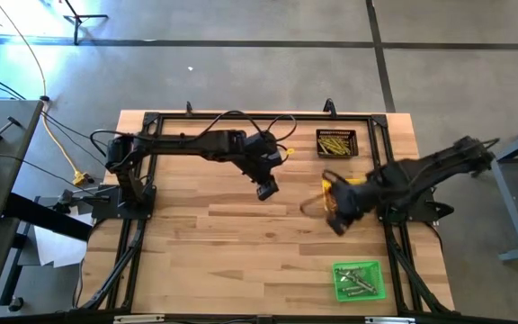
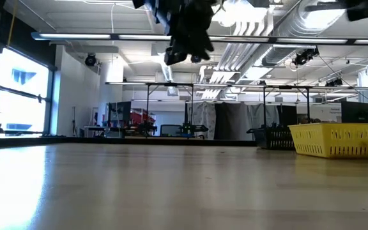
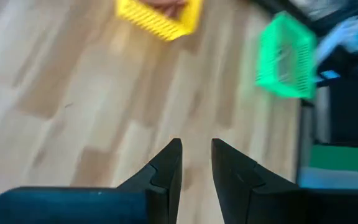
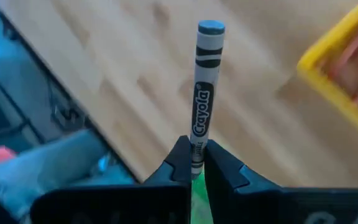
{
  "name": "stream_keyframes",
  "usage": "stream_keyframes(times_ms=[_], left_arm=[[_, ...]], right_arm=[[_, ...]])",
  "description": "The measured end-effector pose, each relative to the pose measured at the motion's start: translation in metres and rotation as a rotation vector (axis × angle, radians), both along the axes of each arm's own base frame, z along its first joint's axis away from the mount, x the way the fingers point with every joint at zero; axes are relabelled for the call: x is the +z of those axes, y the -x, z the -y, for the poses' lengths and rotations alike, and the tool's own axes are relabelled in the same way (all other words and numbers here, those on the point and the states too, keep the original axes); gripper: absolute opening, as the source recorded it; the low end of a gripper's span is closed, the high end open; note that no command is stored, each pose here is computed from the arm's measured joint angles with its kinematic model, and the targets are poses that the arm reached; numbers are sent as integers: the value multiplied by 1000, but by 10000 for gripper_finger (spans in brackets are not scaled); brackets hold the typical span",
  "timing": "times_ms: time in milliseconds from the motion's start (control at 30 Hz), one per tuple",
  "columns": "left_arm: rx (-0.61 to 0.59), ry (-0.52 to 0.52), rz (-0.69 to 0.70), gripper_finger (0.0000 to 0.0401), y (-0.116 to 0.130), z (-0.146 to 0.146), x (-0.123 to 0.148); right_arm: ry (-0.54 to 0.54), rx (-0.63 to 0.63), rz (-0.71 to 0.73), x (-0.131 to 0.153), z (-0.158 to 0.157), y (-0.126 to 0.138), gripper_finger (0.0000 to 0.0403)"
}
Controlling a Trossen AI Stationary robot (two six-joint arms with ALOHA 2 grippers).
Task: Sort crayons
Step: Put the gray crayon into the green bin
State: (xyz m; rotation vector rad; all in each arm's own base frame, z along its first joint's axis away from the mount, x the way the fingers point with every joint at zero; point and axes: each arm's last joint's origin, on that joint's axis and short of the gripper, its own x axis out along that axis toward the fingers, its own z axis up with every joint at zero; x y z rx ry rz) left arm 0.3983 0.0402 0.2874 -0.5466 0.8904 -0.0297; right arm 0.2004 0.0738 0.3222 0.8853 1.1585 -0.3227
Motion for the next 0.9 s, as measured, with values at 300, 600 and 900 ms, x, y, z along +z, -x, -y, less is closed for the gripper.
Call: stream_keyframes(times_ms=[300, 600, 900], left_arm=[[-14, -106, -129, 76, 13, -14, -9], [-32, -132, -152, 76, 17, -23, -10], [-11, -118, -157, 76, 17, -24, -10]], right_arm=[[-90, -44, -196, -23, -70, 11, 7], [-126, 100, -381, -73, -141, 8, 7], [-31, 316, -438, -104, -161, 8, 7]])
